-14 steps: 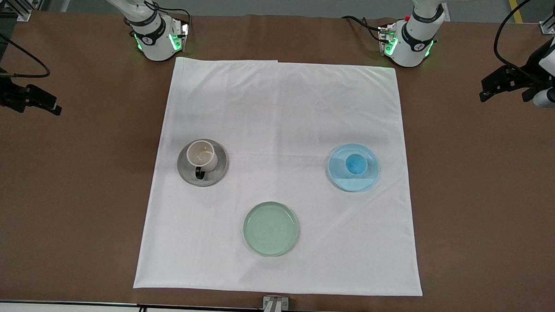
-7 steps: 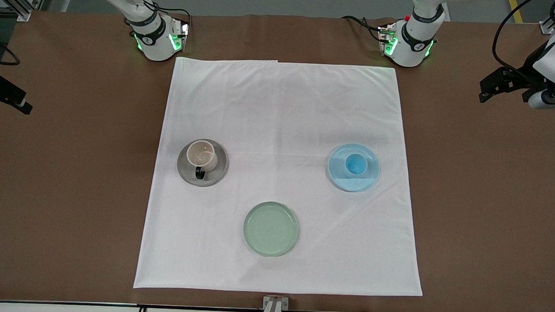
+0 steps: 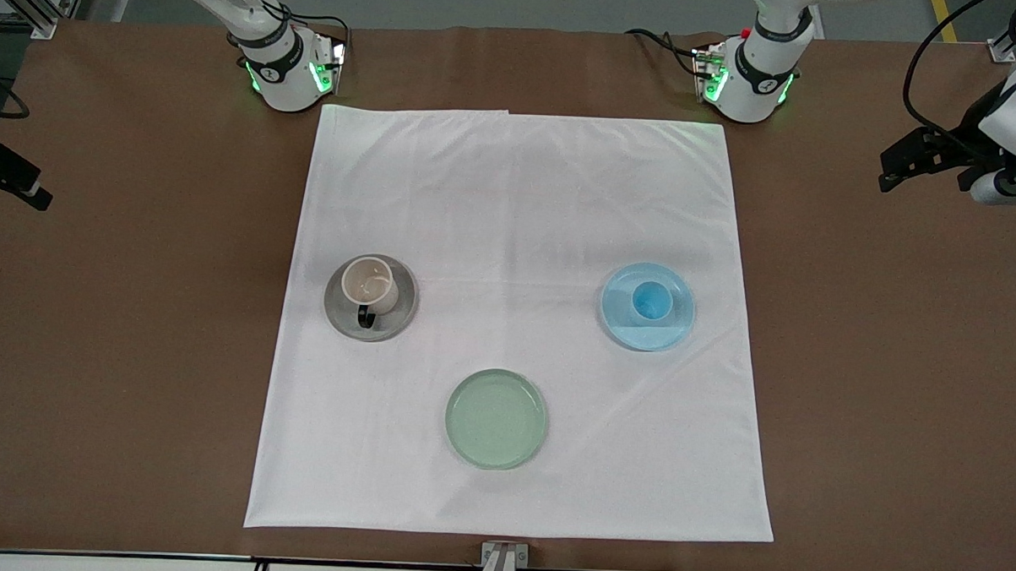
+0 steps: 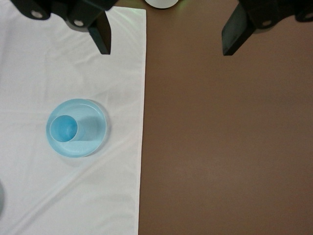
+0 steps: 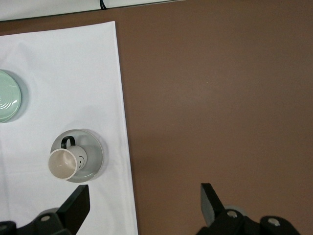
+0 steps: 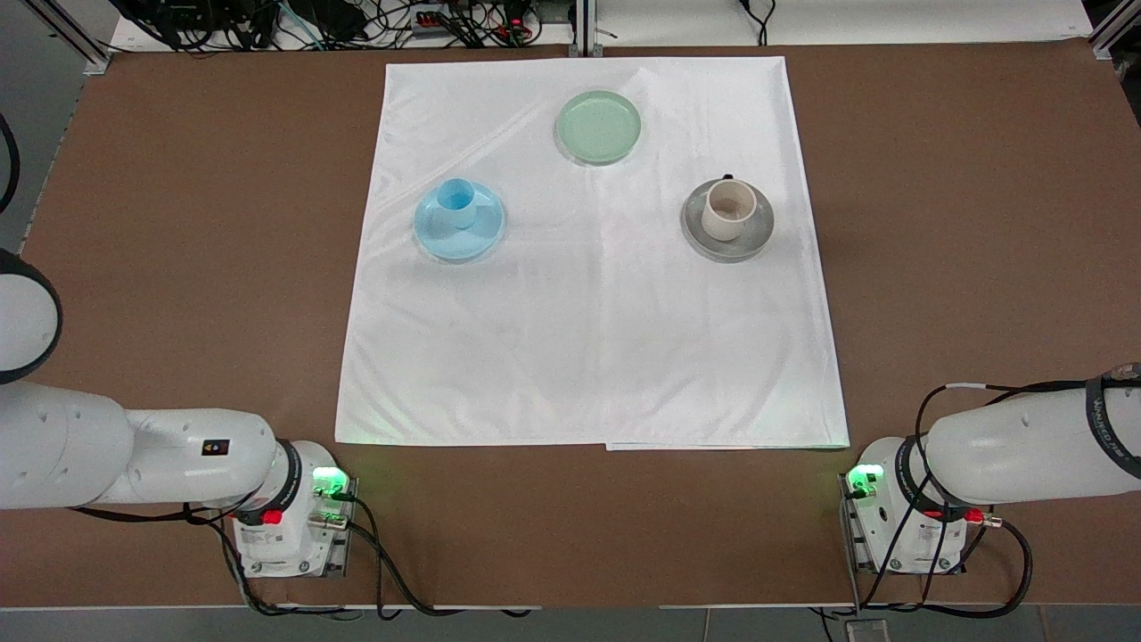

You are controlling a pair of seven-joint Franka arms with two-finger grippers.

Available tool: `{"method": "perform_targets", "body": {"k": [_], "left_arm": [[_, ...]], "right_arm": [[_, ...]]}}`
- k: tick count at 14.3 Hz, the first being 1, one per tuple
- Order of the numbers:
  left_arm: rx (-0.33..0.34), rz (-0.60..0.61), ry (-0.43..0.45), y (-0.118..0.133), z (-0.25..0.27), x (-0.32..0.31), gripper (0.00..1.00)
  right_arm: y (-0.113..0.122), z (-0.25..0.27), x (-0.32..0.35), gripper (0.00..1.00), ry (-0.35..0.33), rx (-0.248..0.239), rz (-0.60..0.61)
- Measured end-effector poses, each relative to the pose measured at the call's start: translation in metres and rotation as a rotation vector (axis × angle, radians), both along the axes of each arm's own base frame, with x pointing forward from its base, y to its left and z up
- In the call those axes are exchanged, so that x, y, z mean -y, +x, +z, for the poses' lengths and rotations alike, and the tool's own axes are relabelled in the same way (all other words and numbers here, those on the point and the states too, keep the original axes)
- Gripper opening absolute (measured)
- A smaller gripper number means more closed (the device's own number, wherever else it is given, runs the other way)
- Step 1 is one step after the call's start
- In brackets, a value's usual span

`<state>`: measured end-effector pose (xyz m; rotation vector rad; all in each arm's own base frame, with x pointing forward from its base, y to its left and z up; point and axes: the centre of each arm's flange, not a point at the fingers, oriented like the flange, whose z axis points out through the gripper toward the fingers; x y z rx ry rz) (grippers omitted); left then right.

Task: Place blue cup in blue plate and white mug in gray plate

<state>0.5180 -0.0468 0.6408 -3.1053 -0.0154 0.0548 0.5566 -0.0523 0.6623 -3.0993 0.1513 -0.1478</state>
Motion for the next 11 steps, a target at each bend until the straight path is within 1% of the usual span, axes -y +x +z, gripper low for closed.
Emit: {"method": "perform_targets", "body": {"k": [6, 11], "left_arm": [[0.018, 0.009, -0.002, 0.0031, 0.0078, -0.0007, 1.0], [0.02, 0.076, 0.0, 0.0029, 0.0074, 0.0041, 1.0]], "right_arm": [[0.0001, 0.0004, 0.0, 1.0, 0.0, 0.001, 0.0], [0.0002, 0.0003, -0.0001, 1.0, 0.0, 0.001, 0.0]]}}
